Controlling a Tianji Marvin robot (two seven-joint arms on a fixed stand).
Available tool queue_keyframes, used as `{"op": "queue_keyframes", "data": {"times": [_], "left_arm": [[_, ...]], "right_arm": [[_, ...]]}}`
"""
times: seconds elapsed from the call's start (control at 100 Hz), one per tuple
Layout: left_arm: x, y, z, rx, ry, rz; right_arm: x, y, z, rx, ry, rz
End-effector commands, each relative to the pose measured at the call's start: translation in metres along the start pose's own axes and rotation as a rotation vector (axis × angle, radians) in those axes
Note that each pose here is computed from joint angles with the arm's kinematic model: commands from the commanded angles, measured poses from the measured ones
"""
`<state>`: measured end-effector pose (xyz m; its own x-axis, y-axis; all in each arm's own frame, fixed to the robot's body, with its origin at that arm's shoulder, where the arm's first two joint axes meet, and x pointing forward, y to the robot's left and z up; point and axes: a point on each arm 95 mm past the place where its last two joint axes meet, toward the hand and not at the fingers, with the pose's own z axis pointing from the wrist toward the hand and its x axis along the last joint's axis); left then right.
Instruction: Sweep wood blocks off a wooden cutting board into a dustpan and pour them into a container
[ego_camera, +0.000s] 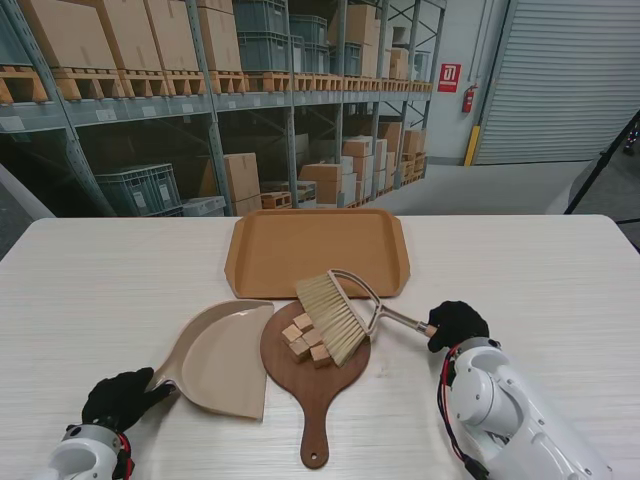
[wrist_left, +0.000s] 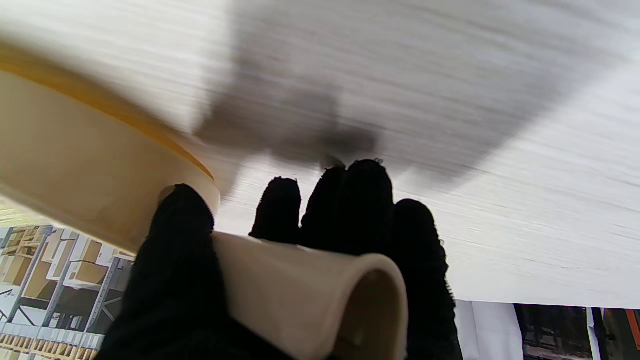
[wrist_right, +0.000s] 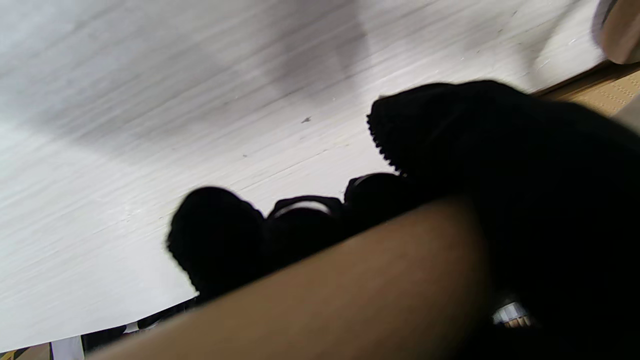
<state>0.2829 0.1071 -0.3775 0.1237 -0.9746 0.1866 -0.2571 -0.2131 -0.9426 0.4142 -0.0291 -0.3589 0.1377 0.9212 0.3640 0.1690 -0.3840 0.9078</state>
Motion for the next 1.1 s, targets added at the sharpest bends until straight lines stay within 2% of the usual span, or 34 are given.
{"op": "queue_keyframes", "data": {"times": [0.0, 0.35, 0.62, 1.09], "left_arm": [[-0.002, 0.011, -0.006, -0.051, -0.007, 0.001], [-0.001, 0.007, -0.010, -0.056, -0.012, 0.021], [0.002, 0.003, -0.013, -0.053, -0.027, 0.044], [0.005, 0.000, -0.016, -0.056, -0.042, 0.069]], "right_arm": [[0.009, -0.006, 0.000, 0.023, 0.015, 0.012], [0.021, -0.004, 0.004, 0.012, 0.036, 0.014], [0.013, 0.005, -0.002, -0.017, 0.008, -0.006], [-0.002, 0.006, -0.016, -0.011, -0.002, -0.061]]}}
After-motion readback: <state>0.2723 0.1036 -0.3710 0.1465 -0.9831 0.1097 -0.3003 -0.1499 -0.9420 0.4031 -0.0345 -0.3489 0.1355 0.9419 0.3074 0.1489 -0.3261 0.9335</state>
